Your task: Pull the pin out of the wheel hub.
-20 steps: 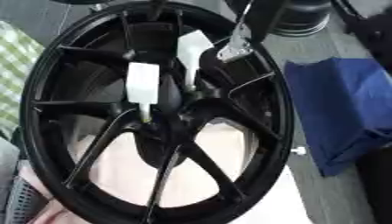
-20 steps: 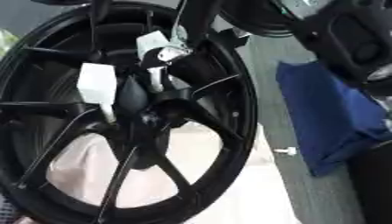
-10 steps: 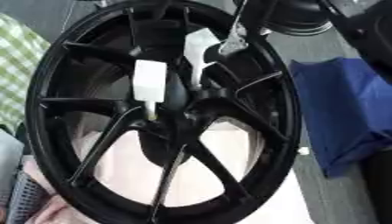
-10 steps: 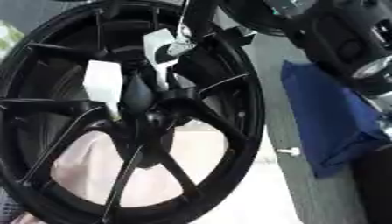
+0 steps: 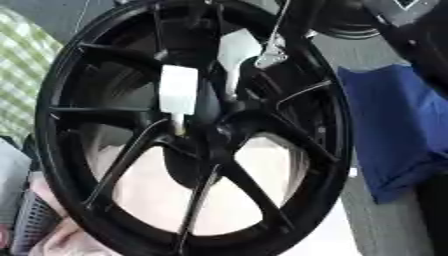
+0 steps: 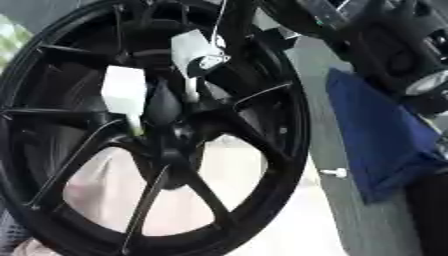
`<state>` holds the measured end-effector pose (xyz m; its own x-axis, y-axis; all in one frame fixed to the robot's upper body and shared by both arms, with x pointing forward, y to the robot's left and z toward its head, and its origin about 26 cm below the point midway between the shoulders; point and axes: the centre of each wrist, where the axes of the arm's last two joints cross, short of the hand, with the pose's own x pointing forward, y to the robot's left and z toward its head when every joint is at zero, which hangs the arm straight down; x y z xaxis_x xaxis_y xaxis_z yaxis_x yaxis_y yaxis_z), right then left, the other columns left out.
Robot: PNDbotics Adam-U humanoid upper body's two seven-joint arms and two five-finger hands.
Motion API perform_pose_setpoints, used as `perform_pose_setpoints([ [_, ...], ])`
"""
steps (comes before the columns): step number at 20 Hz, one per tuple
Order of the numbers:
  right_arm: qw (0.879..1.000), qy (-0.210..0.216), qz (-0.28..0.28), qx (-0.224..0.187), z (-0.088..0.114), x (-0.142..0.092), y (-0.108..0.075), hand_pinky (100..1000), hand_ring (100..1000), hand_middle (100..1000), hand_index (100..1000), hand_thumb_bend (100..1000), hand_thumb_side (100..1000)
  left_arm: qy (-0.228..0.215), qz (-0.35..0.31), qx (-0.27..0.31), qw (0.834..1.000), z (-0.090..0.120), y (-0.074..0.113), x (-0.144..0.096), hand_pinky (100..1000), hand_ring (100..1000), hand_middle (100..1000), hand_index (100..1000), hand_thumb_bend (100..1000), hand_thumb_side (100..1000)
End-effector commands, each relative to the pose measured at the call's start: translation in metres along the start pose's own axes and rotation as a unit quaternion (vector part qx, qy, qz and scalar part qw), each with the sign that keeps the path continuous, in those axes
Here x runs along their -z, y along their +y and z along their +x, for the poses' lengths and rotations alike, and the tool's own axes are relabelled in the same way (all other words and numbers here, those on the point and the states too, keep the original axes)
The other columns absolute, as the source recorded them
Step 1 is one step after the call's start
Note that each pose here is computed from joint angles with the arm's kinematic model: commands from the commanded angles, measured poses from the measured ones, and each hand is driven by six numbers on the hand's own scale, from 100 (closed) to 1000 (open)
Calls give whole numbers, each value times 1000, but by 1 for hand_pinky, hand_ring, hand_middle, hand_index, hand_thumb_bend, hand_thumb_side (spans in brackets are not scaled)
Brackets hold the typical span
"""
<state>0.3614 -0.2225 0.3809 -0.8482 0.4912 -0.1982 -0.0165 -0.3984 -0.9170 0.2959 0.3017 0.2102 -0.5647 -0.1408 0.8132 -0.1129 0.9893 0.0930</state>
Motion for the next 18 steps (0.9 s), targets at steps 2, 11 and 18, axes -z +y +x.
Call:
perform_pose_setpoints([
  [2,1000,17,7,-13,-5,-9,-3,895,910,796,879,436,291,-15,-3,6,1000,8,2,3,706,816,553,726,364,740],
  [11,1000,28,9,-3,-11,-11,2,884,884,734,828,421,288,-12,-3,4,1000,8,2,2,707,817,553,726,361,744],
  [18,1000,22,4,9,-10,-11,2,867,822,641,749,368,282,-11,-3,3,1000,7,1,2,708,817,554,727,359,745],
])
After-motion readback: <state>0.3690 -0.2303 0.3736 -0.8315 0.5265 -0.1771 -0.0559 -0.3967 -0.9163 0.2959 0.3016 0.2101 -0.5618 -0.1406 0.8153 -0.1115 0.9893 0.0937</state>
